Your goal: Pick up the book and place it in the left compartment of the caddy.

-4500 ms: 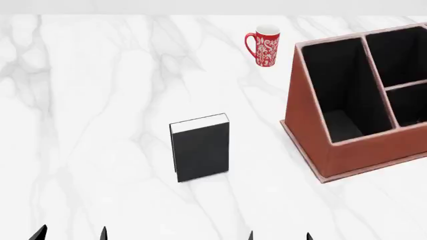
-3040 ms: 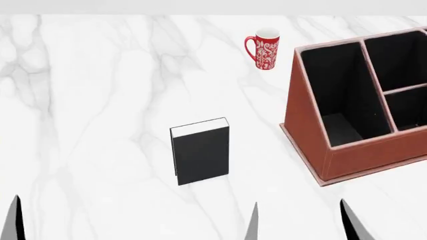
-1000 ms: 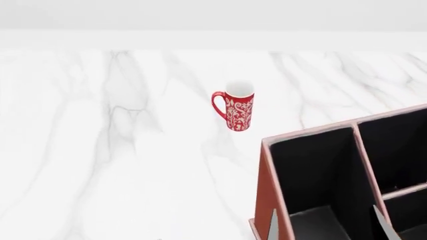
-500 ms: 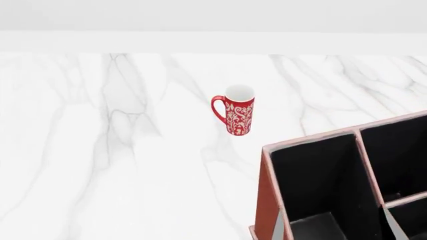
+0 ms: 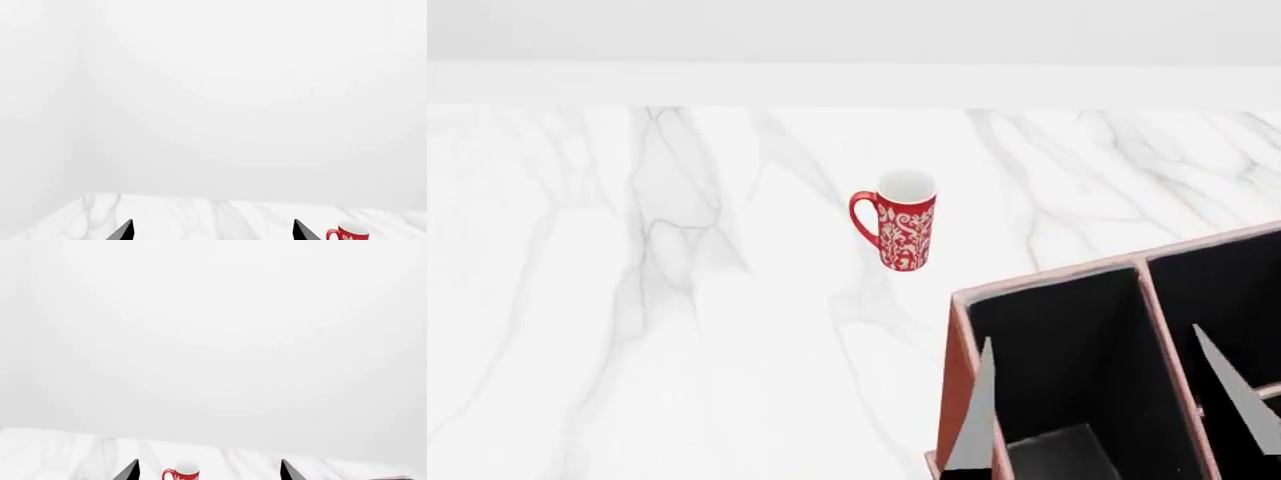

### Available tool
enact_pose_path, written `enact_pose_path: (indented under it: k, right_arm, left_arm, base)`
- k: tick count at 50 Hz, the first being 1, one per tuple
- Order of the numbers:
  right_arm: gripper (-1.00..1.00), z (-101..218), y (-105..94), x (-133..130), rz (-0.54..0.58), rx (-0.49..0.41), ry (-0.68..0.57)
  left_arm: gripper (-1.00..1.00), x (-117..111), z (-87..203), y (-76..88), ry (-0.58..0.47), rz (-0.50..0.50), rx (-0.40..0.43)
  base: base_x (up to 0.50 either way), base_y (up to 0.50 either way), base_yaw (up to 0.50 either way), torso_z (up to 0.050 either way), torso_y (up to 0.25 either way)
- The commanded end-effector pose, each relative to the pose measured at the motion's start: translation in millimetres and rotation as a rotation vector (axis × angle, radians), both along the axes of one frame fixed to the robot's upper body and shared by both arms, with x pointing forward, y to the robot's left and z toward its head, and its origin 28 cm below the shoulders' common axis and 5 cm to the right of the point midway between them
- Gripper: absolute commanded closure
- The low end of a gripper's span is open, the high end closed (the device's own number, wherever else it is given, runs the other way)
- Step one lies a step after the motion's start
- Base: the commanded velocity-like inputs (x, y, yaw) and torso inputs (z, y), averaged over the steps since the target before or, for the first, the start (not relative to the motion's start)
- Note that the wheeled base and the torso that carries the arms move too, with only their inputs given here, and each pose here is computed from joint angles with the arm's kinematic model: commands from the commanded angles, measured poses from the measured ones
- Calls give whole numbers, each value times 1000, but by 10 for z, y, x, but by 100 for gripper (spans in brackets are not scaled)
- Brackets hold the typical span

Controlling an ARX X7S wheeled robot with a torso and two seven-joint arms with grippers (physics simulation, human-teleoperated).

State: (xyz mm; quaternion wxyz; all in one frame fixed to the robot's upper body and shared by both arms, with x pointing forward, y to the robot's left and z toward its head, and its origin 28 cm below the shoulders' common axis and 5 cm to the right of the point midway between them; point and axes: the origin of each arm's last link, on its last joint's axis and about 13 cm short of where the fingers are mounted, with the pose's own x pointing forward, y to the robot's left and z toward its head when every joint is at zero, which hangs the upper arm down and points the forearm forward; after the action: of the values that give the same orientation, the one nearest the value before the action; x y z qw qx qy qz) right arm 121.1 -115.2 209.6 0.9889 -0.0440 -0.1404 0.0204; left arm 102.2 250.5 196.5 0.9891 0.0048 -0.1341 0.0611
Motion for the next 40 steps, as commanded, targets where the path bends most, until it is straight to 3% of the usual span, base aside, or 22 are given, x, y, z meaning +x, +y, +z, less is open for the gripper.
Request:
enact_pose_path:
  k: [1,5,7,19,22,40]
  right_arm:
    - [-100,293,-33,103,41,-30,-38]
    - [-100,387,-25,147,41,-84,-96]
    - [-100,434,-6,151,94,-98,-78]
    - [-100,673,30,171,176,-168,-115]
    - [-100,727,28,198,156,-146,-149]
    - [-100,862,29,567,233,-312,-171]
  left_arm:
    - [-100,-15,28,23,-14,8,-5]
    - [-100,-14,31,24,-15,9,-4]
    - [-100,-17,30,23,-15,8,-4]
    - [-100,-24,37,28,-19,7,-4]
    - [-100,-22,40,32,-20,10,-4]
    - [-100,-23,61,49,-28,16,-8]
  base:
    - [0,0,0,0,0]
    - [0,0,0,0,0]
    - [0,0,0,0,0]
    - [0,0,0,0,0]
    - [0,0,0,0,0]
    - [0,0,0,0,0]
